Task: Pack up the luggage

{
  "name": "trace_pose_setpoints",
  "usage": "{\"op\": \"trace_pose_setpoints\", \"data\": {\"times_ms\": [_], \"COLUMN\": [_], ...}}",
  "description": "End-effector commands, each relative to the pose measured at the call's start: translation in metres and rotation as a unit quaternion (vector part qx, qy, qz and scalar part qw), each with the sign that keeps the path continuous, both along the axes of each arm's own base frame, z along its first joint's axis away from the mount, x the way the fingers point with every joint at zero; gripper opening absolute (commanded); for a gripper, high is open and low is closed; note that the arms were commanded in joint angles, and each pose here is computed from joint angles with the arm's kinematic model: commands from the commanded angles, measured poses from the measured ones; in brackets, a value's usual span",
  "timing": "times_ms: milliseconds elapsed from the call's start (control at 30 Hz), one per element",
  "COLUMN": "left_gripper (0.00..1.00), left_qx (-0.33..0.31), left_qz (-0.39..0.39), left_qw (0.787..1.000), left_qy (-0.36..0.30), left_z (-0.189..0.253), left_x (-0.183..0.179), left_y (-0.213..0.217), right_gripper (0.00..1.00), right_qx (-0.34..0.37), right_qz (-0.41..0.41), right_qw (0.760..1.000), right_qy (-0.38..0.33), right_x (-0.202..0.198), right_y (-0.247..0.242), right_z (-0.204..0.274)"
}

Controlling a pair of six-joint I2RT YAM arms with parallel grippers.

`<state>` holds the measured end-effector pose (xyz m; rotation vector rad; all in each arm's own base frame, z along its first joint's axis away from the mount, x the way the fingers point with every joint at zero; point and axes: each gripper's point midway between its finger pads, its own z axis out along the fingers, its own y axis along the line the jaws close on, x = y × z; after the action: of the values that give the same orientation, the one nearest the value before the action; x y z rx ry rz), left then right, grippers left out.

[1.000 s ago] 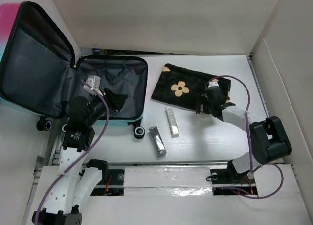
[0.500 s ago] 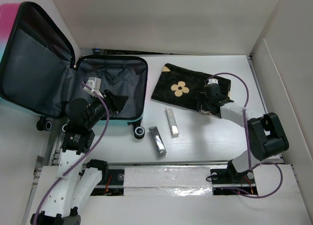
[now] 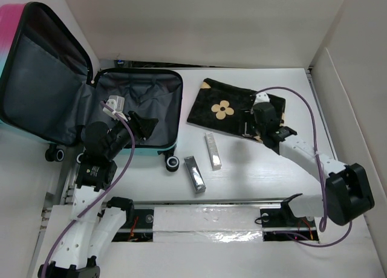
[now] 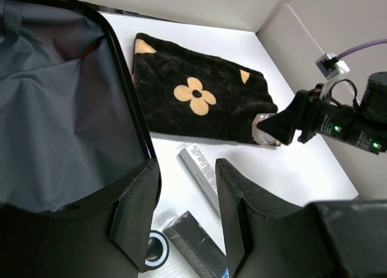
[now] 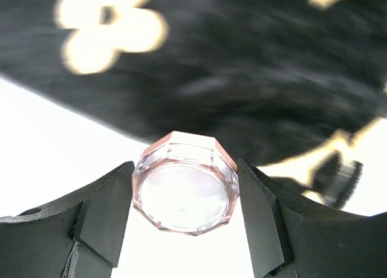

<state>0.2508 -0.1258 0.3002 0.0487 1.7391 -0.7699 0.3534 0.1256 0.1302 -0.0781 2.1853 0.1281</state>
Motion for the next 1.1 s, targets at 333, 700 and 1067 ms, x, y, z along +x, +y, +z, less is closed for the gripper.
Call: {"op": "trace_pose_setpoints", "data": {"times_ms": [333, 700, 1067], "left_gripper": [0.38, 0.38, 0.25], "left_qx": [0.002, 0.002, 0.004], "left_qz": [0.087, 0.086, 0.069], "left_qw": [0.995, 0.994, 0.996], "left_qy": [-0.056, -0.062, -0.048], "left_z": [0.037, 0.04, 0.032], "left_x": [-0.003, -0.006, 0.0], "left_y": [0.03, 0.03, 0.023], "right_gripper": [0.67, 0.62, 0.94], "right_qx": [0.219, 0.151, -0.05], "right_qz": [0.343, 0.277, 0.155], "right_qw": [0.905, 0.942, 0.986], "right_qy": [-0.129, -0.111, 0.041], "right_x": [-0.012, -0.001, -0.054], "right_y": [0.305, 0.263, 0.146], "right_z": [0.157, 0.093, -0.082]}}
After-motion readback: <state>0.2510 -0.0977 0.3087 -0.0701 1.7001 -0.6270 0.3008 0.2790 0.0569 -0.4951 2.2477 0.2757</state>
